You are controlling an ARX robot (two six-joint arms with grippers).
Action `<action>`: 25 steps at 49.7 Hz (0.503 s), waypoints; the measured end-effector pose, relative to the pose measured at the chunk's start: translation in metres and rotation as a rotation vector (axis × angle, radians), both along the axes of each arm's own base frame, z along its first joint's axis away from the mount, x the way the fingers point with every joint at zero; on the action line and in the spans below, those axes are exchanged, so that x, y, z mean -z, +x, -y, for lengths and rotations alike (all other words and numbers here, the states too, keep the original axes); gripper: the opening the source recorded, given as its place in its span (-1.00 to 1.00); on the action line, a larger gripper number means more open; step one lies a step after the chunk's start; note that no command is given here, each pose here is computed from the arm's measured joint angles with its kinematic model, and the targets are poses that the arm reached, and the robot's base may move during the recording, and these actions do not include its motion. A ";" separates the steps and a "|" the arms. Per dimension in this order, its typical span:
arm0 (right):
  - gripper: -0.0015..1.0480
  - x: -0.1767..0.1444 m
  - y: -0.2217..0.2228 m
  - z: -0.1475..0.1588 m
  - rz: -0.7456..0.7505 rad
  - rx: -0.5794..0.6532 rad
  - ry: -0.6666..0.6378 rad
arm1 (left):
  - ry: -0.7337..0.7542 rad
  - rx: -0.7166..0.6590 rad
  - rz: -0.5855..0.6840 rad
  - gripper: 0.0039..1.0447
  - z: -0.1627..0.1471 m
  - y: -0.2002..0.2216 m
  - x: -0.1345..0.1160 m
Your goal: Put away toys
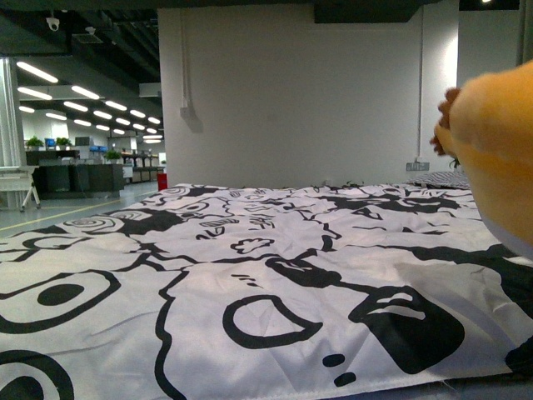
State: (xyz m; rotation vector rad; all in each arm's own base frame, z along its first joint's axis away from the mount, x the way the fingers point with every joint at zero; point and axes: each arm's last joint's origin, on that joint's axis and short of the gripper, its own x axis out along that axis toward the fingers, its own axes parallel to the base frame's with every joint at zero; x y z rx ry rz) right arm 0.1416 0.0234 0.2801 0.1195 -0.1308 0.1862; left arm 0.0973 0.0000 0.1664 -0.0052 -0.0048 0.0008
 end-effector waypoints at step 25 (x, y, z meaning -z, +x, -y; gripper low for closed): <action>-0.62 0.089 -0.043 -0.010 -0.007 0.106 0.015 | 0.000 0.000 0.000 0.89 0.000 0.000 0.000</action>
